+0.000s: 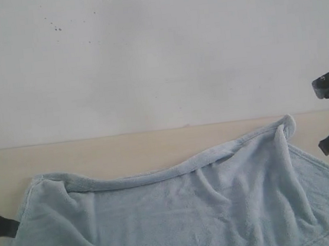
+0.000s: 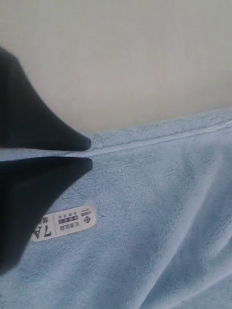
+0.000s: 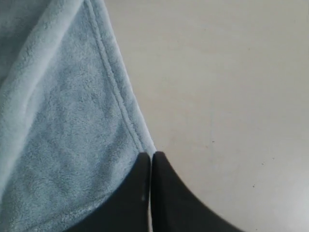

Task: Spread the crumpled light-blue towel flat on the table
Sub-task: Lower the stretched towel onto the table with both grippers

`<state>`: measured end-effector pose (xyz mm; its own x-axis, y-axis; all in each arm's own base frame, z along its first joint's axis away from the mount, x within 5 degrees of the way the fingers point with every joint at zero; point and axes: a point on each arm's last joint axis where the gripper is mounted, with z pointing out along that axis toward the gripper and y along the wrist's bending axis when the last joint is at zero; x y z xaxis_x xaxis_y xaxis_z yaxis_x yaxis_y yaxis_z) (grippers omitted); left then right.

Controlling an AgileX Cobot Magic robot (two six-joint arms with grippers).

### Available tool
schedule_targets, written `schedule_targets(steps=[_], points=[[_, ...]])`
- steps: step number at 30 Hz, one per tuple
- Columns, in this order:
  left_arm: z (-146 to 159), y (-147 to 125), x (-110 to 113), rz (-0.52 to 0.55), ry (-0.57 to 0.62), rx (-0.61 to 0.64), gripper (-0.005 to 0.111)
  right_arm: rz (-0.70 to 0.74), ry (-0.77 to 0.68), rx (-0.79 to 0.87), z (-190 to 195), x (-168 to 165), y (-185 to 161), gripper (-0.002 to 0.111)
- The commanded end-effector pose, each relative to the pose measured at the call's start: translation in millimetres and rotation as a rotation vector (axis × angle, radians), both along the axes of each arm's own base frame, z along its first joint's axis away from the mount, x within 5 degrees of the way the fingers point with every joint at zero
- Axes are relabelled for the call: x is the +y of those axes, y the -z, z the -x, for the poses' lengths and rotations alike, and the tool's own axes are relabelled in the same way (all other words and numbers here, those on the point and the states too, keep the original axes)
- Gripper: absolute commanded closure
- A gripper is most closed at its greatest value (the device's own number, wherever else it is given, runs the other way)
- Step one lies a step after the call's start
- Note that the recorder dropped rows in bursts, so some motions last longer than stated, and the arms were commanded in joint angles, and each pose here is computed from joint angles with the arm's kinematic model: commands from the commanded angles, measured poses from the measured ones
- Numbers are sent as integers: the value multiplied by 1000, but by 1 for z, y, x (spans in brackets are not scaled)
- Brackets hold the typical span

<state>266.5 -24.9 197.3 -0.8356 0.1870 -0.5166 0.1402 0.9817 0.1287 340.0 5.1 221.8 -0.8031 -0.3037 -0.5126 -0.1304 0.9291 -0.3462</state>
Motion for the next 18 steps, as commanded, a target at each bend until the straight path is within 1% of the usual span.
schedule_targets(steps=[1,3,6,12,18], points=[[6,5,-4,49,17,5,103,-20,8,2,-1,-11,15,108],[6,5,-5,56,28,11,103,-9,-4,41,-4,-12,27,108],[7,5,-5,54,33,14,103,-49,-2,63,-8,-8,41,108],[6,5,-5,55,34,10,103,-60,-17,138,-13,-6,71,108],[7,5,-17,44,101,0,103,-69,-31,157,-16,-4,88,108]])
